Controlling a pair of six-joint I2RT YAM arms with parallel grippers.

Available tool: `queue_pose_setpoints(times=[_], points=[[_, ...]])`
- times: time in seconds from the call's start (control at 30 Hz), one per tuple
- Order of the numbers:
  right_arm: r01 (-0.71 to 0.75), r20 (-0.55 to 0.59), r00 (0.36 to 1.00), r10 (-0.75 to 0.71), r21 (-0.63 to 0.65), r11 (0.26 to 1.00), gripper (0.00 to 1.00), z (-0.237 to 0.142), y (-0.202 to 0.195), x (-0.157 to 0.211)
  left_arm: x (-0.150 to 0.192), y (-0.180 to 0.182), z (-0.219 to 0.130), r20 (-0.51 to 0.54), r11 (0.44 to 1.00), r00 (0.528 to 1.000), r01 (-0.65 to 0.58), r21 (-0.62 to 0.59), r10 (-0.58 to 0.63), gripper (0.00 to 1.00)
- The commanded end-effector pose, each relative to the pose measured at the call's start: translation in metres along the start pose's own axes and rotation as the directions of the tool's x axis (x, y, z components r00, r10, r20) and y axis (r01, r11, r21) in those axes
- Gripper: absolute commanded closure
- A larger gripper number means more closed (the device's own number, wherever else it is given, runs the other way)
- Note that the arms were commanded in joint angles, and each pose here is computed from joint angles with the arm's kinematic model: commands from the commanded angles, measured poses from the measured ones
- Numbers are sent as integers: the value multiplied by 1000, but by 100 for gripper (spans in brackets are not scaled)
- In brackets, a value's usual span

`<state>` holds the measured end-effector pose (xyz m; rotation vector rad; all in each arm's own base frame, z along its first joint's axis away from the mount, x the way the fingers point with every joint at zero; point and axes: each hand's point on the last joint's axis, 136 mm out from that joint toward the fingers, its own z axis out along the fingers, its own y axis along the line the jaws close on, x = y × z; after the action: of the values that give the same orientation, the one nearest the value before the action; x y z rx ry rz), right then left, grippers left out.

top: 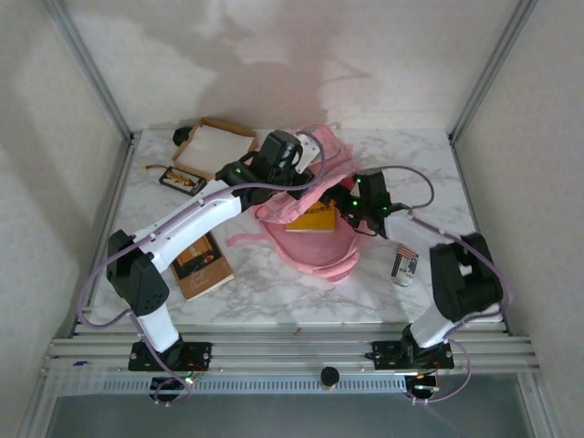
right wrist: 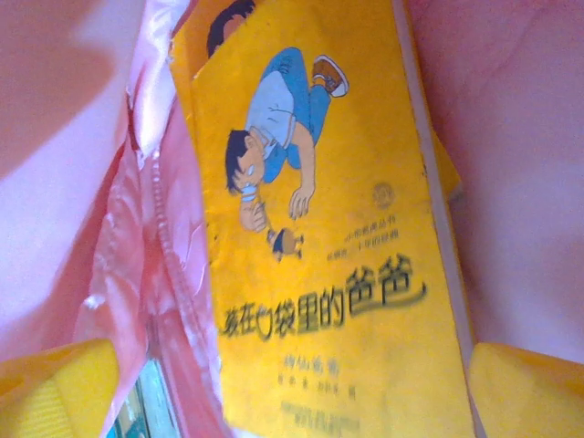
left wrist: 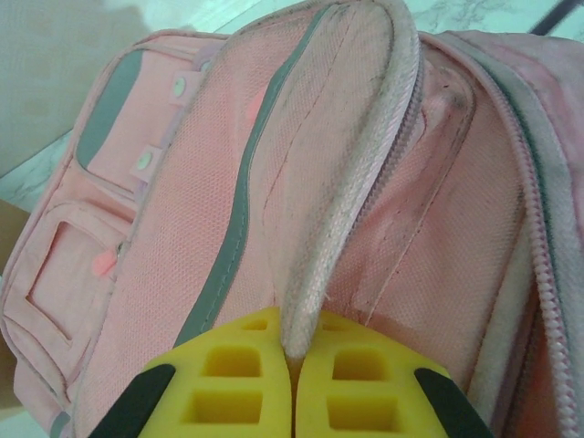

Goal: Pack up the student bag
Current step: Place the book in the student bag.

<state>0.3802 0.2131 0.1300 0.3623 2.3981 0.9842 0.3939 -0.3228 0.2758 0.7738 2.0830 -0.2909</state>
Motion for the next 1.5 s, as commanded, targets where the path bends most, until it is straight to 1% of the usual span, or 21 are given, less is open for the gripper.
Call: queue_pose_setpoints(times=[0.0,0.1,0.17,0.27,0.4,0.43,0.47,0.53,0.6,0.67,0.8,0.97,1.07,1.2,1.27,1.33,1.4,1.47], points=[[37,-21,999,-35,109,993,2,-26,-23,21,-49,1,-30,182,998,982,44,35,-50,100],[22,-65,998,-18,66,998,9,-32,-18,51,-50,-1,-28,182,997,981,57,47,-64,100],[24,-87,996,-19,58,998,19,-31,-14,69,-49,-1,-26,180,997,982,56,48,-64,100],[26,-107,994,-18,71,997,25,-21,-14,85,-49,-3,-23,177,997,982,55,55,-64,100],[17,-144,990,-2,108,994,27,1,-23,98,-47,-7,-20,170,995,983,55,81,-68,100],[18,-148,989,-1,112,994,26,7,-24,101,-46,-9,-20,164,995,984,53,90,-68,100],[12,-150,989,5,117,993,22,12,-25,102,-46,-11,-19,157,994,985,53,100,-68,100],[-5,-134,991,22,129,992,20,20,-28,99,-44,-14,-20,151,992,986,49,116,-66,100],[-14,-98,995,23,93,996,19,27,-17,89,-44,-17,-21,148,990,987,46,130,-65,100],[-4,-32,999,6,50,999,19,32,-1,71,-41,-21,-21,132,988,990,35,153,-56,100],[21,105,994,-23,16,1000,21,36,24,27,-38,-29,-23,118,980,992,23,196,-47,100],[-37,224,974,36,-1,999,27,39,19,-22,-36,-29,-24,110,980,993,15,197,-37,100],[52,304,952,-36,-42,998,25,36,29,-38,-39,-26,-24,121,984,992,16,179,-38,100],[65,264,963,-53,-37,997,22,34,26,-28,-43,-18,-24,135,989,989,38,146,-58,100],[50,249,968,-34,-56,997,24,23,23,-17,-43,-16,-23,138,989,988,45,138,-64,100],[41,232,972,-35,-21,999,27,13,19,-1,-43,-16,-21,136,989,988,50,142,-69,100],[10,209,978,-13,18,1000,29,10,10,16,-42,-18,-20,136,987,988,50,152,-71,100],[-48,195,980,46,6,999,33,14,1,25,-43,-18,-18,138,986,987,54,156,-76,100]])
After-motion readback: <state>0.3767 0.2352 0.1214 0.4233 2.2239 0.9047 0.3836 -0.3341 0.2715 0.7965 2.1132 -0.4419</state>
